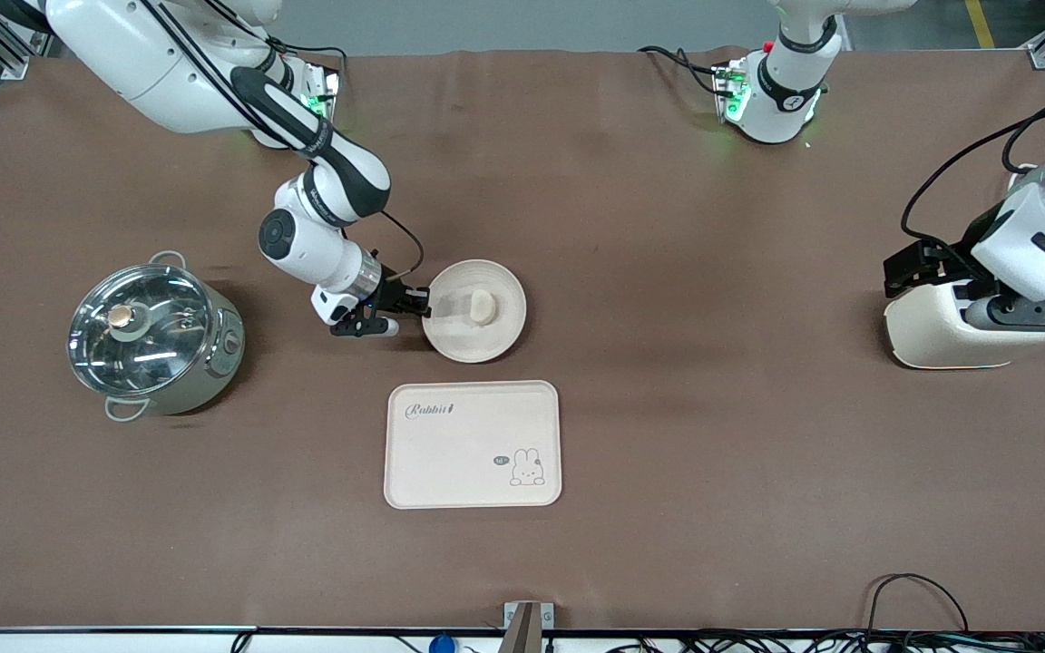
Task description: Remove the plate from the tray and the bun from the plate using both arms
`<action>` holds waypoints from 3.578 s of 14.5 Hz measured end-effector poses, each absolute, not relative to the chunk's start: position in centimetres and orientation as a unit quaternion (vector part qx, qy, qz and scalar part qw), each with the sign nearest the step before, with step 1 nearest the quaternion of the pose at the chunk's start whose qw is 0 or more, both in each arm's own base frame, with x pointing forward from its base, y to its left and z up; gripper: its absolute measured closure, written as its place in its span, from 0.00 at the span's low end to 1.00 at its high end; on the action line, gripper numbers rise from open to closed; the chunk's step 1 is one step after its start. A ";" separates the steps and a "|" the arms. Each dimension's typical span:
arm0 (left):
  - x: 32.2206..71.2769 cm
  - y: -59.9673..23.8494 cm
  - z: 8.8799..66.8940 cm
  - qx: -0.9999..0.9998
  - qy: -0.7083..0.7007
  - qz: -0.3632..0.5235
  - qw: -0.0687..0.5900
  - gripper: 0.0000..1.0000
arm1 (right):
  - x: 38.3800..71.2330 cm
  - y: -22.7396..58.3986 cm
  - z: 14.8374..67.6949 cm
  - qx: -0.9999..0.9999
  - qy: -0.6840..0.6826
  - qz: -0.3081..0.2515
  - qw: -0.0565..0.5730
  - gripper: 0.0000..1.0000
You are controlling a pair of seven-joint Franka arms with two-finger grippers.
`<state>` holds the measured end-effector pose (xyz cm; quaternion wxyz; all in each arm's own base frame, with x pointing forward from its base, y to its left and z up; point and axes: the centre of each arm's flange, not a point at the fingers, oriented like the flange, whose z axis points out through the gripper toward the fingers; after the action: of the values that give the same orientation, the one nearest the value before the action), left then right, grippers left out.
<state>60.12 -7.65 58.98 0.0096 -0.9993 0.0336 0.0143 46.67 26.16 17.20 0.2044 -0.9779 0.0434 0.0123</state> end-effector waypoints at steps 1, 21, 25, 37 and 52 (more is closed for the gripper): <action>60.2 -8.0 58.8 -0.999 0.034 0.014 0.009 0.00 | 46.9 25.9 17.1 -0.978 0.046 0.011 0.203 0.81; 55.3 -48.0 34.2 -0.987 -0.128 -0.013 -0.100 0.02 | 58.5 4.2 53.4 -0.996 0.007 0.010 0.091 0.00; 51.0 -54.0 29.5 -0.983 -0.144 -0.008 -0.111 0.12 | 56.7 2.1 63.7 -1.000 -0.006 0.021 0.019 0.00; 44.6 -59.0 20.7 -0.992 -0.102 0.027 -0.070 0.38 | 55.1 1.2 67.7 -0.998 -0.047 0.009 -0.037 0.00; 59.2 -44.7 36.9 -0.978 -0.191 -0.026 -0.081 0.77 | 55.3 -3.2 67.1 -0.999 -0.024 0.013 -0.038 0.00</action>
<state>59.23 -44.73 36.92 -0.0809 -0.9779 -0.1912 -0.0262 55.26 -3.23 67.06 -0.0383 -0.9989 -0.0242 0.0130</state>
